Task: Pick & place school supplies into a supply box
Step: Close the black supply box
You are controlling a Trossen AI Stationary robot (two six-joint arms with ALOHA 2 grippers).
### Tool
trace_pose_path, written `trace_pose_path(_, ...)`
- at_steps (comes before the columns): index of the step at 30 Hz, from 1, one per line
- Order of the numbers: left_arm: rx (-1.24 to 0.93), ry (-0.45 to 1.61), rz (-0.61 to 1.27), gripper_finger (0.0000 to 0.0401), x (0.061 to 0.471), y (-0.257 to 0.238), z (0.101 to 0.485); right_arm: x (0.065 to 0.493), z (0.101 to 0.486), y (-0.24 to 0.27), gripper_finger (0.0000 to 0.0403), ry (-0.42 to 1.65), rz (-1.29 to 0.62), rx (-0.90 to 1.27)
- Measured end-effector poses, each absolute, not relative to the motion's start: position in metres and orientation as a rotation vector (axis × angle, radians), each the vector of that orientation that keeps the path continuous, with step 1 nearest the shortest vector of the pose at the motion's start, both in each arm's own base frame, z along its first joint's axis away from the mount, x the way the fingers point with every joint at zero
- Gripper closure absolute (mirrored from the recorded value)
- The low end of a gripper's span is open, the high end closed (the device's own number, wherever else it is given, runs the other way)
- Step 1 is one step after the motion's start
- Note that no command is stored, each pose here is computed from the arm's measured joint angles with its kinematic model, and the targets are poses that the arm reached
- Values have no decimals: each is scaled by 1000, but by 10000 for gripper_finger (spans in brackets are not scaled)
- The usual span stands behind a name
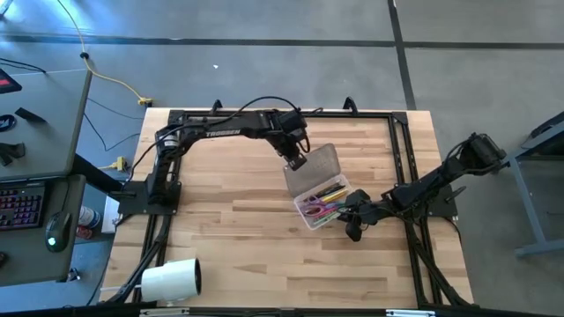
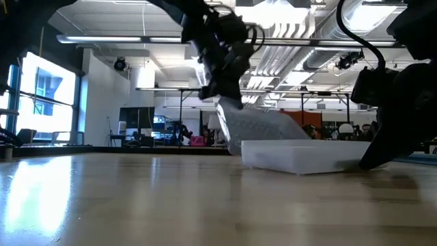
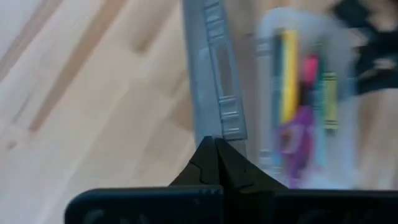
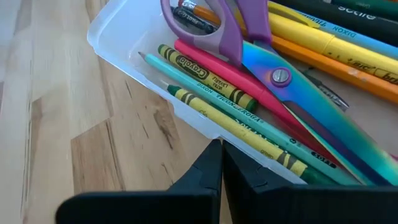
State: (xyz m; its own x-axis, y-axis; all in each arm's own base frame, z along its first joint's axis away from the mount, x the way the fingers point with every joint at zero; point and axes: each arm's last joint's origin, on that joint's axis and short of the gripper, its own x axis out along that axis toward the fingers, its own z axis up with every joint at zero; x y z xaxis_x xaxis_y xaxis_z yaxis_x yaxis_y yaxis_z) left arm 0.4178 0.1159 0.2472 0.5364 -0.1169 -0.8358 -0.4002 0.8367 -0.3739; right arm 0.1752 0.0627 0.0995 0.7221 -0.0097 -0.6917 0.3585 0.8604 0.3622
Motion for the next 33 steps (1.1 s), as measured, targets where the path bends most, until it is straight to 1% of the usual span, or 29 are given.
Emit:
trace_pose_path(3,-552,970,127,388,426,97,266,175,99,63,403,742,-214,504)
trace_pose_path(6,-530,927,42,368,435,75,287,176,100,62,403,731,-228,501)
trace_pose_path(9,-495,926,-21,354,441,46,299,176,100,61,403,719,-247,494)
trace_pose_path(11,-458,895,-55,357,445,26,310,176,100,61,403,719,-247,494)
trace_pose_path(14,-405,865,-83,375,445,-2,322,176,100,61,403,716,-251,492)
trace_pose_path(16,-371,869,-81,387,446,-19,322,176,100,61,403,718,-251,491)
trace_pose_path(19,-308,865,-56,388,445,-38,323,176,100,61,403,718,-249,491)
trace_pose_path(23,-213,876,56,359,441,-49,321,176,100,62,403,734,-223,497)
trace_pose_path(25,-198,874,129,347,442,-51,317,176,100,64,403,765,-167,520)
trace_pose_path(28,-196,913,201,345,444,-52,301,176,102,69,403,811,-26,549)
trace_pose_path(31,-205,951,236,360,448,-52,282,175,108,76,403,799,87,557)
trace_pose_path(33,-225,965,279,374,450,-51,272,175,116,80,403,739,146,549)
